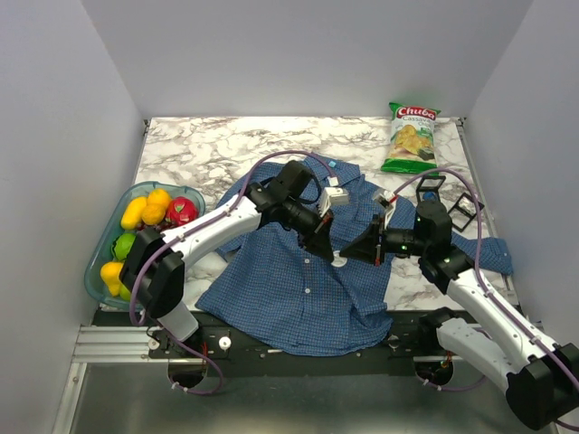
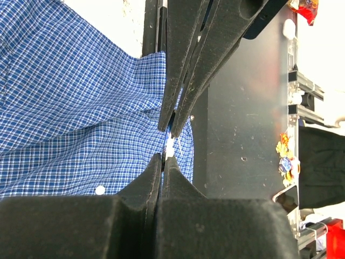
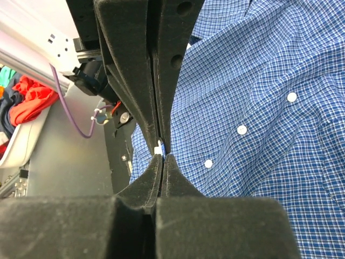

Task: Pin the brooch onto the clothing
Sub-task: Adjust the brooch.

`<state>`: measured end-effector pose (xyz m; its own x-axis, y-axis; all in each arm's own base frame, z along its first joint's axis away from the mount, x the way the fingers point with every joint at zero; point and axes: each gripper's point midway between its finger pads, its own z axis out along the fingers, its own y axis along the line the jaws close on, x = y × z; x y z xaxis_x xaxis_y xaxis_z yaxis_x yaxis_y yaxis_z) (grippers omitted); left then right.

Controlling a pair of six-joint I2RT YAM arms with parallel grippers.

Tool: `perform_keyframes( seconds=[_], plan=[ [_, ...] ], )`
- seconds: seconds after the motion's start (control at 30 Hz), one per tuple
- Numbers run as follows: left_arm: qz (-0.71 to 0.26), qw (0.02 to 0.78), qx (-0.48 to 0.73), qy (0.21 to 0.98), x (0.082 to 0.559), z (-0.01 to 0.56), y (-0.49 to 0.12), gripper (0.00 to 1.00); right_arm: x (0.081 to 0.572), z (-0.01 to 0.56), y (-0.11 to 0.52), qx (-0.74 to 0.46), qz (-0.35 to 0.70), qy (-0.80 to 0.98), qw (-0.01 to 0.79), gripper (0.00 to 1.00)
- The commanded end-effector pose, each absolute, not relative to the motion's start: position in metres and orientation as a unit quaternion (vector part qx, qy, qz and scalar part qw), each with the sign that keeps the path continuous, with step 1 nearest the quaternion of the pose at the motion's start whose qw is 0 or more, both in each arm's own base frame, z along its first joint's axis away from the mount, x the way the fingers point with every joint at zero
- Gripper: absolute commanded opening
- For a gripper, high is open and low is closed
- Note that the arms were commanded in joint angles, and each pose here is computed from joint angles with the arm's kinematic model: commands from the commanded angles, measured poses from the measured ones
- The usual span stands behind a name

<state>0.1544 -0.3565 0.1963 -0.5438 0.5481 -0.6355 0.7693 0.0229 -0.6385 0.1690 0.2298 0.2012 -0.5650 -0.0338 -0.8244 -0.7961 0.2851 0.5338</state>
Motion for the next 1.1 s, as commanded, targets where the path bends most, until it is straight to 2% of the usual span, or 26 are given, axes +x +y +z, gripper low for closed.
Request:
perform_keyframes(
  seconds=[0.0, 0.03, 0.13, 0.27, 0.4, 0.57, 0.9, 1.07],
  plan=[
    [-0.555, 0.148, 0.477, 0.665, 0.147, 0.226, -0.358, 0.15, 0.167, 0.216, 0.23, -0.305, 0.518, 0.697, 0.392, 0.01],
    [-0.557, 0.15, 0.466, 0.671, 0.15, 0.225, -0.356, 0.28, 0.168, 0.218, 0.229, -0.302, 0.515, 0.696, 0.399, 0.01],
    [-0.561, 0.179, 0.446, 0.674, 0.159, 0.227, -0.35, 0.5, 0.168, 0.221, 0.225, -0.286, 0.507, 0.703, 0.408, 0.0],
    [-0.573, 0.211, 0.432, 0.663, 0.163, 0.233, -0.345, 0.62, 0.166, 0.228, 0.226, -0.288, 0.513, 0.698, 0.408, 0.01],
    [-0.574, 0.229, 0.426, 0.661, 0.162, 0.236, -0.343, 0.63, 0.163, 0.229, 0.228, -0.293, 0.522, 0.696, 0.396, 0.01],
    [-0.577, 0.262, 0.407, 0.658, 0.171, 0.242, -0.347, 0.55, 0.161, 0.233, 0.23, -0.299, 0.529, 0.689, 0.395, 0.01],
    [-0.579, 0.247, 0.404, 0.664, 0.17, 0.234, -0.351, 0.44, 0.158, 0.234, 0.23, -0.301, 0.536, 0.686, 0.389, 0.01],
    [-0.574, 0.232, 0.409, 0.671, 0.166, 0.224, -0.352, 0.44, 0.158, 0.235, 0.23, -0.3, 0.538, 0.686, 0.389, 0.01]
  ],
)
